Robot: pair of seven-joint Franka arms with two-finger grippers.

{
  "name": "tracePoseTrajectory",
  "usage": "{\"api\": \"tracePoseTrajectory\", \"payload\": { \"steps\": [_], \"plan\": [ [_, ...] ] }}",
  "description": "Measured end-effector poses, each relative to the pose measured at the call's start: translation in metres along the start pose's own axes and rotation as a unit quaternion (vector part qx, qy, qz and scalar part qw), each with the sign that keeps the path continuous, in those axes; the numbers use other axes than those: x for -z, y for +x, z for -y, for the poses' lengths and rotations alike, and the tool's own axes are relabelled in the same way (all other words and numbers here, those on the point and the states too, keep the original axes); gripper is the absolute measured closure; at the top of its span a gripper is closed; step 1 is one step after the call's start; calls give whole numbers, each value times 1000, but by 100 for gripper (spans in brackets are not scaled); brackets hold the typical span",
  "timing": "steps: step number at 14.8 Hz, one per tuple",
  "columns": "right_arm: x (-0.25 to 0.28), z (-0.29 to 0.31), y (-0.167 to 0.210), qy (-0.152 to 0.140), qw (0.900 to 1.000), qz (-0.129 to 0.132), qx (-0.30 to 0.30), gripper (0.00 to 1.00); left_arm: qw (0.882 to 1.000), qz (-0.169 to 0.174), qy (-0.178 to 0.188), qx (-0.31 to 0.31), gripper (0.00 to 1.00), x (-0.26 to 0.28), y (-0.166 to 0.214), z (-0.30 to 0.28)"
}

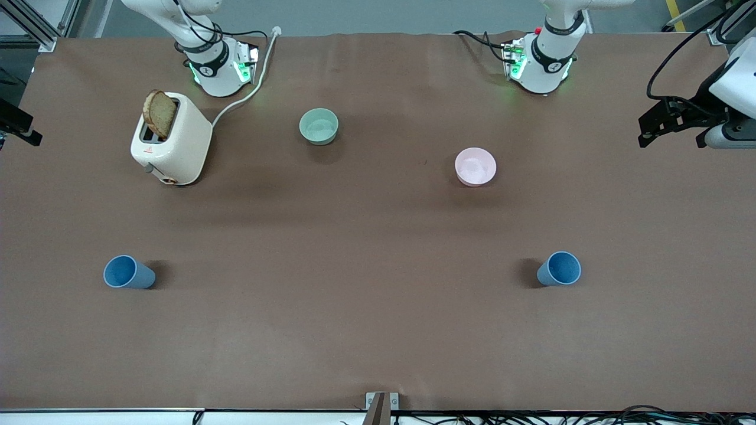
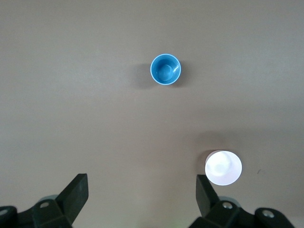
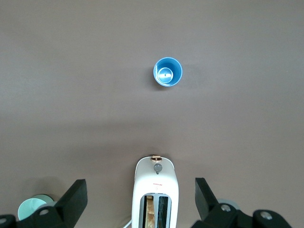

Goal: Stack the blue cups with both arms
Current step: 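Reach the left and right grippers toward the two blue cups, then close the left gripper on one blue cup while the right gripper grasps the other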

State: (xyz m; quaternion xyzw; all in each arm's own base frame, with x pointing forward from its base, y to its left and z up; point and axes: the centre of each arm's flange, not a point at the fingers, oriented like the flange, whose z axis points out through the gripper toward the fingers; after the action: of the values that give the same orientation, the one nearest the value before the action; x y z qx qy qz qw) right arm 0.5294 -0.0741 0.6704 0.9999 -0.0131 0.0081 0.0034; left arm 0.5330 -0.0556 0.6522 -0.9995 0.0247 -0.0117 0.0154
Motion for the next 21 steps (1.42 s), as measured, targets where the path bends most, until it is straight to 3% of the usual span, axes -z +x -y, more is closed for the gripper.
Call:
{"api": "tracePoseTrajectory", "payload": {
  "steps": [5, 9, 11, 16, 21],
  "plan": [
    [1, 0, 1, -1, 1000, -5, 0, 0, 1000, 9, 0, 5, 0, -10, 7, 5],
    [-18, -3, 19, -2, 1000, -8, -2, 0, 999, 31, -2, 10, 0, -64, 54, 11],
    [-47, -22, 38, -4, 1000, -6, -18, 0, 1000, 14, -4, 13, 0, -100, 86, 12],
    [-145, -89, 83, 27, 999, 1, -45, 0, 999, 22, -15, 19, 0, -205, 130, 15],
    [-252, -102, 128, 5, 1000, -2, -22, 0, 1000, -8, -21, 16, 0, -314, 141, 6]
  ]
}}
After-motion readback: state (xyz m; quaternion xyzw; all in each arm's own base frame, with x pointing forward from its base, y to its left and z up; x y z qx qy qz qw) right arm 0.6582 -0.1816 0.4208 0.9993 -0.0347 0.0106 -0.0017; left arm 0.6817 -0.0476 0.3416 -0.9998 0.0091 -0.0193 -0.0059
